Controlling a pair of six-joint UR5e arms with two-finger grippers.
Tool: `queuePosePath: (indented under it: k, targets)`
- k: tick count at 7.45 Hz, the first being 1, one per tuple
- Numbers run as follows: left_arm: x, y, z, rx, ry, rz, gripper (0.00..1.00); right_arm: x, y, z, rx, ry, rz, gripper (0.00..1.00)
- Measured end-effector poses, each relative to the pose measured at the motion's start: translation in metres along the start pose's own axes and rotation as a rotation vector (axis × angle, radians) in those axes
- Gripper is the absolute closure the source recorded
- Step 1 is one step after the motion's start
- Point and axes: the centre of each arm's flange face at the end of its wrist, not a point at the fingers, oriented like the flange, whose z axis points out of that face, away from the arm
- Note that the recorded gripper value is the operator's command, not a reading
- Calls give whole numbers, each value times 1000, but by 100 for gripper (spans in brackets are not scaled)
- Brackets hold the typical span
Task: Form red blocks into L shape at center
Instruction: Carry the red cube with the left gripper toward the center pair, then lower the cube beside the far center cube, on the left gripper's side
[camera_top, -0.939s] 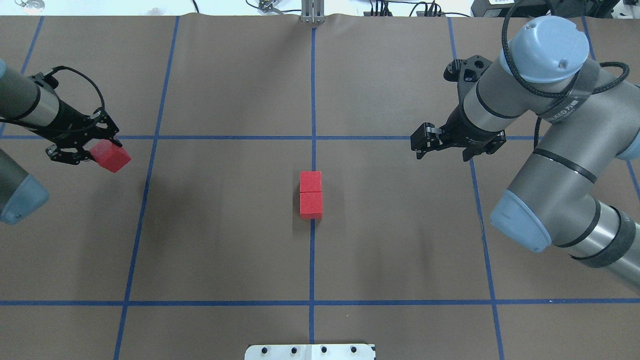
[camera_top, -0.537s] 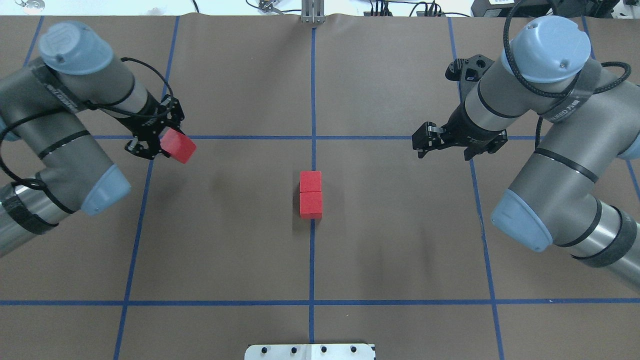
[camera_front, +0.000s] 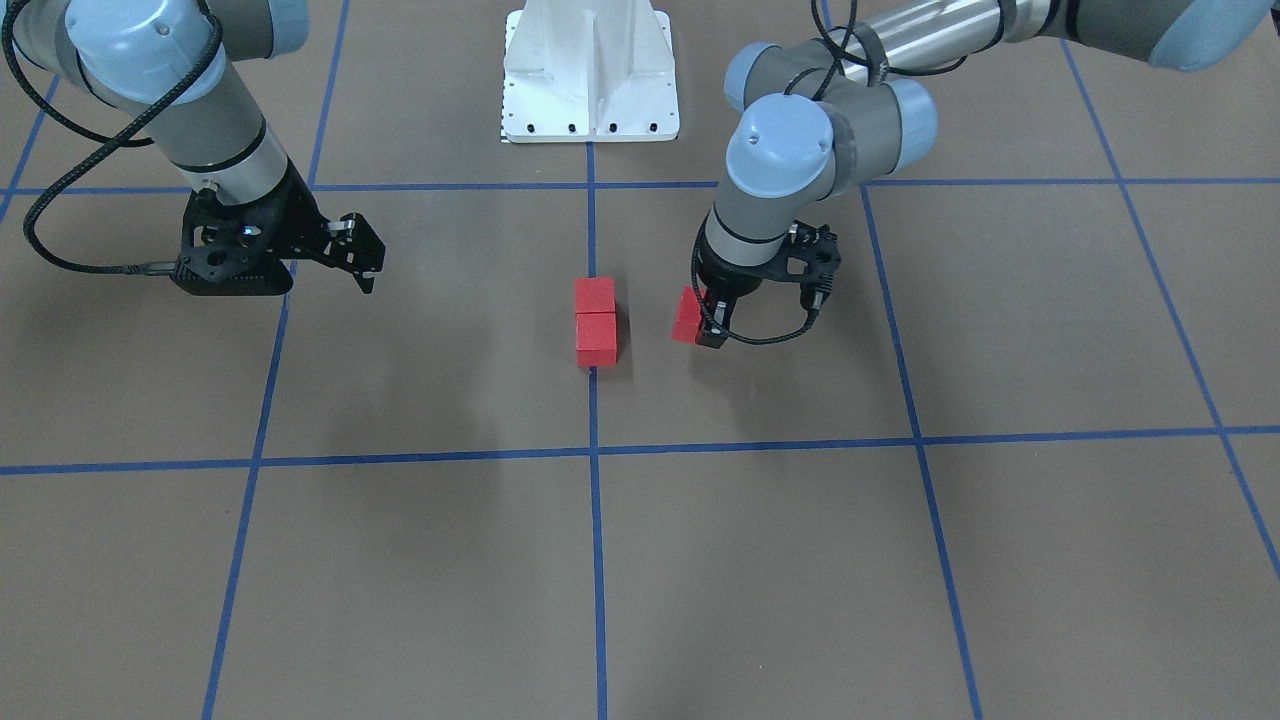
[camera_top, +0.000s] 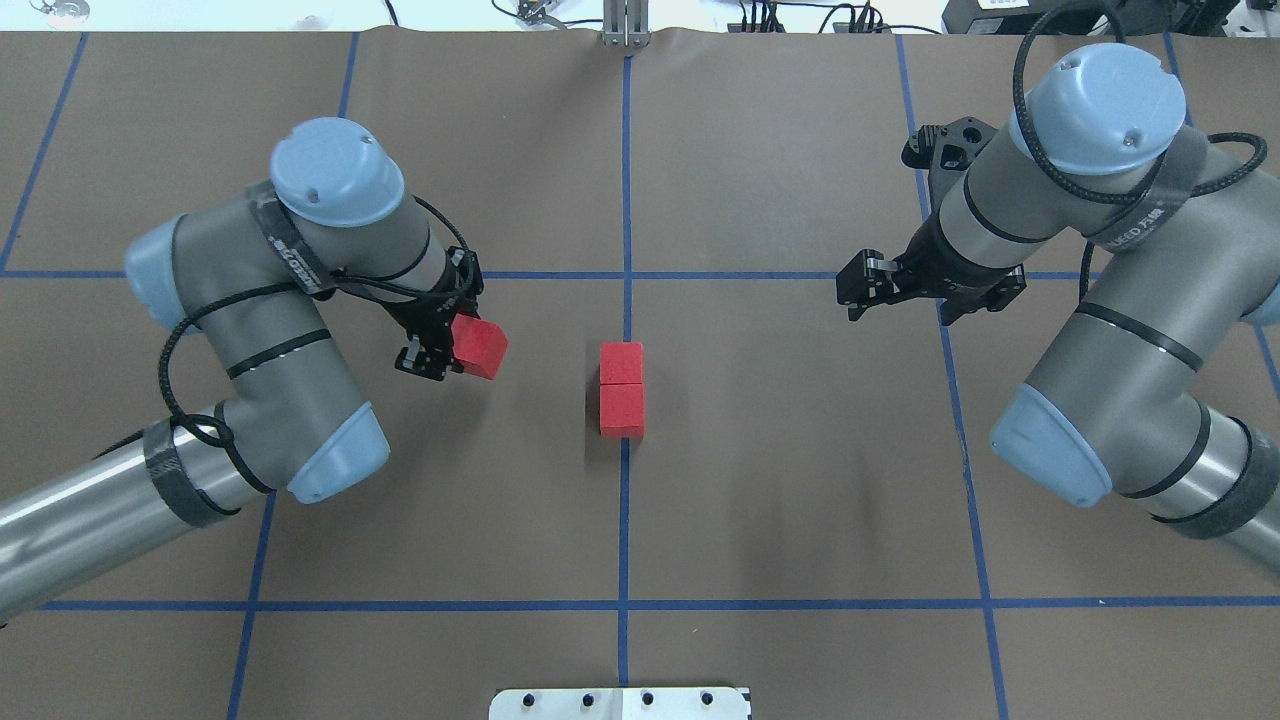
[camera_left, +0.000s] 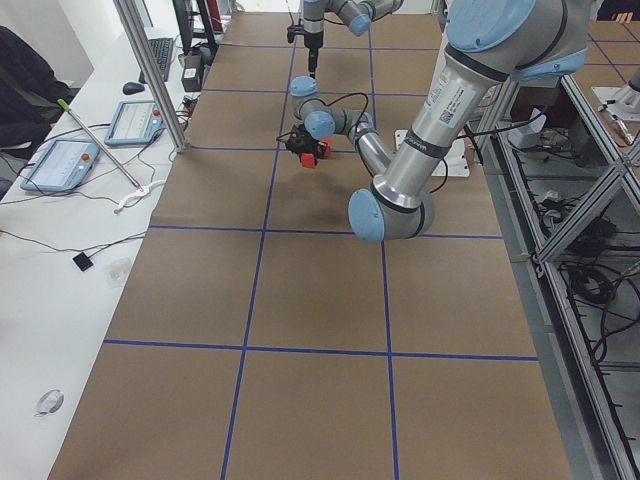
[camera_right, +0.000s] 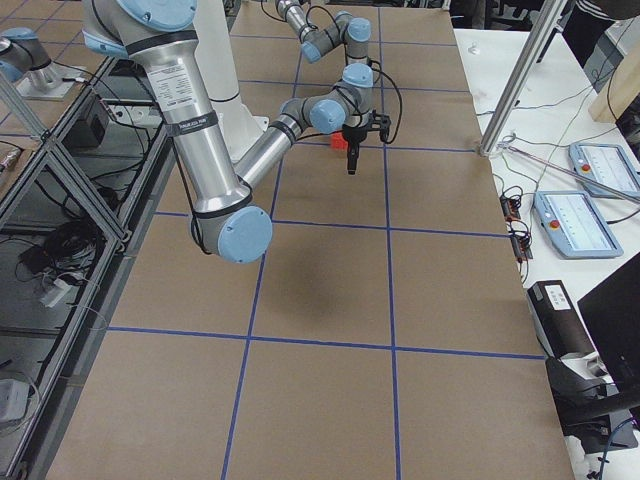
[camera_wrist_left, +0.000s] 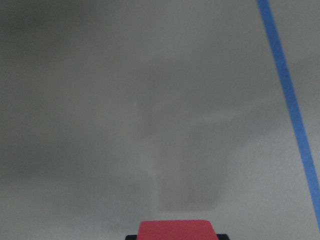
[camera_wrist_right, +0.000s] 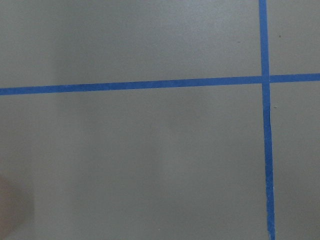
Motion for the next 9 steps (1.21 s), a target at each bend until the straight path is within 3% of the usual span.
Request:
queuePosePath:
  k: [3, 9]
  targets:
    - [21, 31, 17, 49, -19, -134, 100, 0, 0, 1, 0, 2, 1, 0]
    - [15, 39, 25, 53, -30, -275, 100, 0, 0, 2, -2, 2, 0, 0]
